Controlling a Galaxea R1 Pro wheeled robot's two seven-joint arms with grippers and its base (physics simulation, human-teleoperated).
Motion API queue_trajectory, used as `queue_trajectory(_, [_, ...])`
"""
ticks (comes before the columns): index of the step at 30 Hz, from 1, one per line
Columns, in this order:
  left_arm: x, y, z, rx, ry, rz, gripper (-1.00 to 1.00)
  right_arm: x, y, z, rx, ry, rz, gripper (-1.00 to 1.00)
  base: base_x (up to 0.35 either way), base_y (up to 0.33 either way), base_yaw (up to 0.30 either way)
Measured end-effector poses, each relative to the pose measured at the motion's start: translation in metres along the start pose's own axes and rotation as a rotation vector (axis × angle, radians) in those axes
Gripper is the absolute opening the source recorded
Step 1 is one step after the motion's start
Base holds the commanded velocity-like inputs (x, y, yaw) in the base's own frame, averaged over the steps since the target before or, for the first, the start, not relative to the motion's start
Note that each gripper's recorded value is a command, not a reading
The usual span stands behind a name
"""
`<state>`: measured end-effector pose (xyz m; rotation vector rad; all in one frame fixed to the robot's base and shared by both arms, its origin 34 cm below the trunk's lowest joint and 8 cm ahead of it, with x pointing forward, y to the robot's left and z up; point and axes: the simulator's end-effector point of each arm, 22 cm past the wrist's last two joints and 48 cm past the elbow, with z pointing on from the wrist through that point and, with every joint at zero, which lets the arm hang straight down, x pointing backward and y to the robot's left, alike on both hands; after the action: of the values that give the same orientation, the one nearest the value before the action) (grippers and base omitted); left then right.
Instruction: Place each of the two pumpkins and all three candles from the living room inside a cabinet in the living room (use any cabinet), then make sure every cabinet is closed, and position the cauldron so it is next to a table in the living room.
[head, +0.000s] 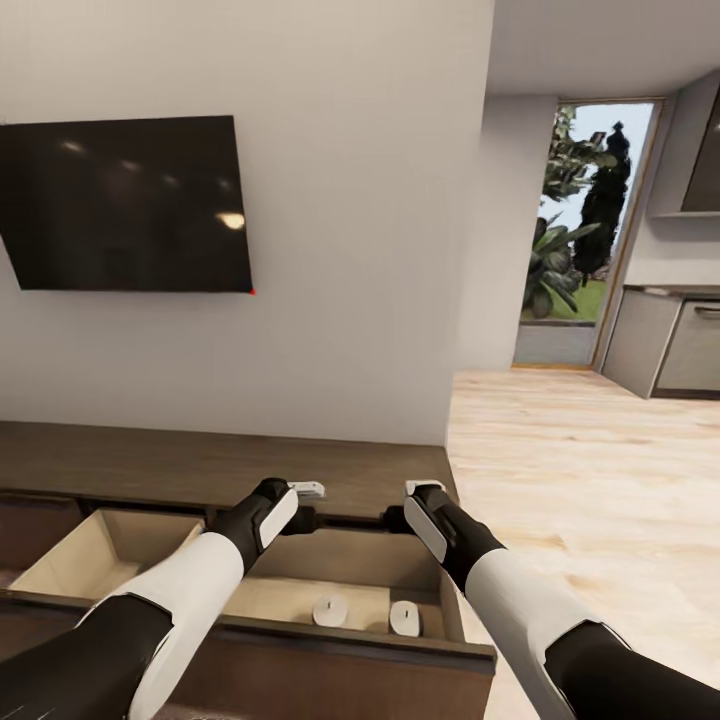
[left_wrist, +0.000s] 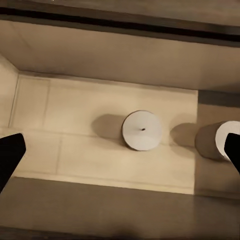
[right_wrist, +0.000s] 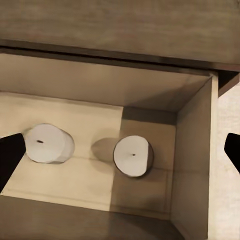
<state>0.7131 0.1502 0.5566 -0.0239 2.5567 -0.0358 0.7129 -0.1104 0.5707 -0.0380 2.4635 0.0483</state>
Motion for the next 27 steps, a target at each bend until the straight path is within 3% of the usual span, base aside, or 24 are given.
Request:
queue_trajectory(7, [-0.017, 0.003, -0.015, -0.004, -0.014, -0.002, 1.00, -0.017, 0.001, -0.013, -0.001, -0.012, 0.000, 1.00, -0.005, 0.000, 0.244])
queue_trajectory(27, [-0.025, 0.002, -0.024, -0.005, -0.038, 0.000, 1.00, -0.029, 0.001, -0.022, -0.001, -0.056, 0.010, 1.00, 0.000, 0.000, 0.253])
